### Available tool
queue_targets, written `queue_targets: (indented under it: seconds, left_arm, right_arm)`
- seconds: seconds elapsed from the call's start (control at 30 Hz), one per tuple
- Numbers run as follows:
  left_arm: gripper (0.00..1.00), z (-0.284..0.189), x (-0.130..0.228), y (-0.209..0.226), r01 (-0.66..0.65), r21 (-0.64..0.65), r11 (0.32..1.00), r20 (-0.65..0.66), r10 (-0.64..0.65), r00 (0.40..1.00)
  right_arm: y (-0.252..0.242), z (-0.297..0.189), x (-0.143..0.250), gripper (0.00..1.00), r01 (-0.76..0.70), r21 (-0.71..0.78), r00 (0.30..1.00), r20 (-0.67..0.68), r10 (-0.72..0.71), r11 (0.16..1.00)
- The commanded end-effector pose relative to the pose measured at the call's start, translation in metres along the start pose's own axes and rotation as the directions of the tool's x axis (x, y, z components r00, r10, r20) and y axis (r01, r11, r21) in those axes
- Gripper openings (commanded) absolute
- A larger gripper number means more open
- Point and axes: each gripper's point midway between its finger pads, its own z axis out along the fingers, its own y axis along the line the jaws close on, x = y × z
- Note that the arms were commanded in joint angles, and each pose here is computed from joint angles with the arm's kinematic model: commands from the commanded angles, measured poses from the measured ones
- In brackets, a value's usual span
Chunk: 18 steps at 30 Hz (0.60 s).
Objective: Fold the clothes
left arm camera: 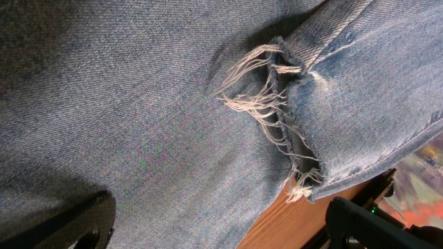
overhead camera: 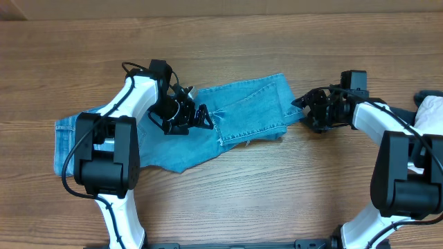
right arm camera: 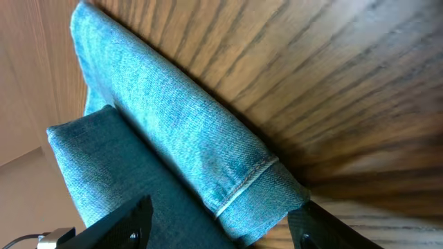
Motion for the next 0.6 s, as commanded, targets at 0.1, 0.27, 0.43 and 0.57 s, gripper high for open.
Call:
queue_targets:
  seconds: [0.1, 0.27, 0.43, 0.57]
  left_arm:
    - [1.0, 0.005, 0.002, 0.008, 0.023, -0.014, 1.0, -0.017, -0.024, 1.0]
    - [1.0, 0.005, 0.003, 0.01, 0.027, -0.027, 0.999, -0.022, -0.028, 0.999]
    - [1.0, 0.005, 0.003, 0.012, 0.027, -0.037, 0.999, -0.022, -0.028, 0.999]
    - [1.0, 0.005, 0.004, 0.012, 0.028, -0.037, 0.999, -0.024, -0.029, 0.999]
  right_arm:
    - [0.014, 0.016, 0.009, 0.67, 0.041, 0.04, 0.998, 0.053, -0.043, 0.998]
    - [0.006, 0.019, 0.003, 0.29, 0.058, 0.123, 0.989, 0.126, -0.074, 0.991]
    - [-0.005, 0.006, -0.026, 0.04, 0.108, 0.219, 0.959, 0.233, -0.16, 0.97]
    - [0.006, -0.037, -0.054, 0.04, 0.113, 0.287, 0.915, 0.343, -0.212, 0.951]
